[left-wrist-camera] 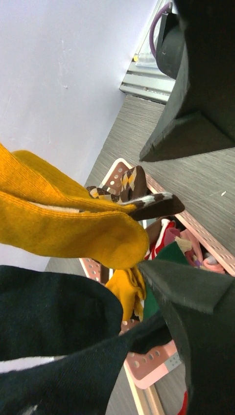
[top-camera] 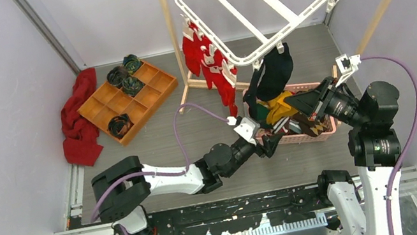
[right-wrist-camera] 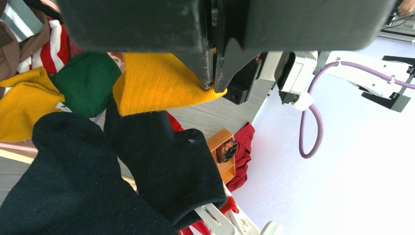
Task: Clip the socks to the hanger
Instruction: Pick up the sock from the bin.
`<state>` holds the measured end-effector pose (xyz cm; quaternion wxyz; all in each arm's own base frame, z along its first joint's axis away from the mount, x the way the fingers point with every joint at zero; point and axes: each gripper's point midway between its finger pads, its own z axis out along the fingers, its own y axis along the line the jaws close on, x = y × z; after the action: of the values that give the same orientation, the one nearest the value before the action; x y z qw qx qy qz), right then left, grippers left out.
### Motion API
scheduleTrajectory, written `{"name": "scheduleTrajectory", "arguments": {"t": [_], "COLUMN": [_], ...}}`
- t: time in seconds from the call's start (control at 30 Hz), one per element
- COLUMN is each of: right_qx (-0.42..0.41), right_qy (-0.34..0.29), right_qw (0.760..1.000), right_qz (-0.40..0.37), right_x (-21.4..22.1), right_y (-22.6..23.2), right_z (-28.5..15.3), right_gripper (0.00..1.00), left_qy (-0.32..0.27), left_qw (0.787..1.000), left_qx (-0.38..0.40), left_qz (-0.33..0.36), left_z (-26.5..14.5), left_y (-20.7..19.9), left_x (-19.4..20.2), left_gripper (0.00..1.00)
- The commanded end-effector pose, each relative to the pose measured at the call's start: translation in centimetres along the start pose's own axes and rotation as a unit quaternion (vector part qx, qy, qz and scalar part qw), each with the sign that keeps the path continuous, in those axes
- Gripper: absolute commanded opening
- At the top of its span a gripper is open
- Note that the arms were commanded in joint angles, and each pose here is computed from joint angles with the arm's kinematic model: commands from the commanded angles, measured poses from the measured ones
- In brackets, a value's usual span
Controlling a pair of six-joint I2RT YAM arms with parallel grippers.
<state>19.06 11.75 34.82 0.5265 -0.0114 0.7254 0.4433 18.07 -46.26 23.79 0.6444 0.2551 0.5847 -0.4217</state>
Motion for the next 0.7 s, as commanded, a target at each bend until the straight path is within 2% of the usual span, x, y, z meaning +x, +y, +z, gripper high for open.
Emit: {"name": "scheduleTrajectory", "arguments": {"t": [0.0, 0.03, 0.13, 0.27, 0.4, 0.67], "right_qx": [-0.016, -0.016, -0.017, -0.015, -0.014, -0.017], "right_qy": [-0.014, -0.013, -0.013, -0.013, -0.014, 0.002], "right_qw": [1.0, 1.0, 1.0, 1.0, 1.0, 1.0], "right_qz": [-0.014, -0.013, -0.012, -0.009, -0.007, -0.001], "right_x": [-0.9, -0.9, -0.9, -0.9, -0.9, -0.3], "right_y": [1.1, 1.1, 1.1, 1.0, 1.0, 0.5], "right_z": [0.0, 0.0, 0.0, 0.0, 0.0, 0.4], "right_gripper": [0.01, 0.01, 0.01, 0.01, 0.01, 0.04], "left_qy": [-0.057, -0.056, -0.055, -0.053, -0.049, -0.049], "left_qw": [0.998, 0.998, 0.998, 0.998, 0.997, 0.992], "left_qx": [-0.012, -0.011, -0.002, 0.019, 0.033, 0.071], "left_qz": [-0.011, -0.014, -0.021, -0.03, -0.04, -0.09], "left_z": [0.9, 0.9, 0.8, 0.7, 0.1, -1.4], "left_y": [0.1, 0.1, 0.0, -0.5, -0.8, -1.3], "left_x": [-3.6, -3.7, -3.8, -3.9, -3.7, -4.3], "left_gripper": [0.58, 0.47, 0.25, 0.08, 0.01, 0.0]}}
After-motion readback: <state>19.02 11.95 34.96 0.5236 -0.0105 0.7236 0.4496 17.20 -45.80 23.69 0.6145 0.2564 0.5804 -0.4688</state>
